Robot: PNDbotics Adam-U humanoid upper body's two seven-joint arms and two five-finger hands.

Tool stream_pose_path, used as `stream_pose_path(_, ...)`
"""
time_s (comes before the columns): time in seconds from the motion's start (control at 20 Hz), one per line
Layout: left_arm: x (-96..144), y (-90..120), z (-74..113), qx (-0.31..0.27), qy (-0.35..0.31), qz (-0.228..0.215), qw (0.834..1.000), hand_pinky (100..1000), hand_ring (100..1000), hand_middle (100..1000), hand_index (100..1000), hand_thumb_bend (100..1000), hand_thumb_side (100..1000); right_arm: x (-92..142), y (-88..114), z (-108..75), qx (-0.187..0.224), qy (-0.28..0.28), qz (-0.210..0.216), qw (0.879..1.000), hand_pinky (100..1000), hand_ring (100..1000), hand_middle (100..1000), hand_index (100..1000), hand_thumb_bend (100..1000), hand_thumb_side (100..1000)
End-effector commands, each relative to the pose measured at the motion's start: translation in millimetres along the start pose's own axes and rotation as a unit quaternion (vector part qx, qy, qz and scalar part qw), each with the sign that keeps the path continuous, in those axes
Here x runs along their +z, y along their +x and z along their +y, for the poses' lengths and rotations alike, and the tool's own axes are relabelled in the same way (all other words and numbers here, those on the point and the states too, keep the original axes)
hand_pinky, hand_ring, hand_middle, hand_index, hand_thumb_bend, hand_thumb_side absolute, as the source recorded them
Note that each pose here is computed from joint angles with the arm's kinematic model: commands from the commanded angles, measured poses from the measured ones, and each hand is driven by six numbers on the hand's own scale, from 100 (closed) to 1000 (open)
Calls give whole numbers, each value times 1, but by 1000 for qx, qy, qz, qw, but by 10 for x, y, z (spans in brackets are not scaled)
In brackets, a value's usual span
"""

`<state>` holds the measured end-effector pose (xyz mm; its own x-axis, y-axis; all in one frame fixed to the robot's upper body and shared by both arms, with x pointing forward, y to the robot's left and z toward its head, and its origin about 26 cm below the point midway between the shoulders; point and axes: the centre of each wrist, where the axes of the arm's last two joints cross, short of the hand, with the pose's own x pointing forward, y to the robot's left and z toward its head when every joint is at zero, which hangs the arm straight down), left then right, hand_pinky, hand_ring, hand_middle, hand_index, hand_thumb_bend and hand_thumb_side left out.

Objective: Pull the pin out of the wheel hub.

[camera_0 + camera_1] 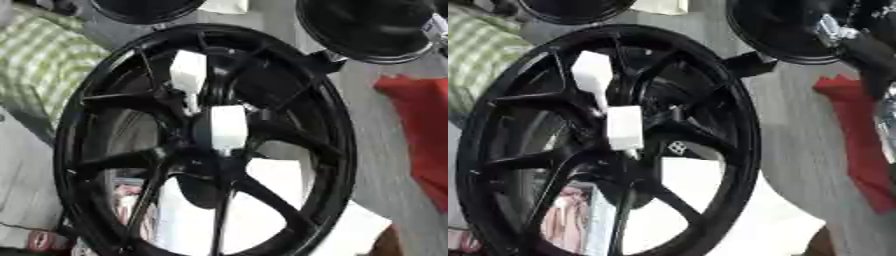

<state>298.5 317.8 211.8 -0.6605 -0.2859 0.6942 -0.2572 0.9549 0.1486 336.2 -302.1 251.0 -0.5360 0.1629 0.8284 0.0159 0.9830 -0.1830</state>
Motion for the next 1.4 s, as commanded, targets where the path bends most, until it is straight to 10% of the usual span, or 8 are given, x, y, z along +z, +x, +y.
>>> stream_pose_path(0.05, -73, 100, 47, -14, -9, -23, 1000, 737, 628, 609, 788, 100, 840, -24, 69, -51, 9, 0, -11, 1000, 881, 756, 600, 746, 390, 217)
stream_pose_path(0.65, -474, 517, 255, -162, -128, -116, 972, 737, 641, 621, 790, 100, 782, 2, 37, -76, 19, 6, -1, 1000, 881, 756, 600, 746, 387, 221)
stream_pose_path(1.4, -863, 931, 469, -392, -313, -106, 858, 741, 709, 680, 800, 100, 736, 86, -34, -179, 45, 6, 23, 999, 881, 756, 601, 746, 378, 231)
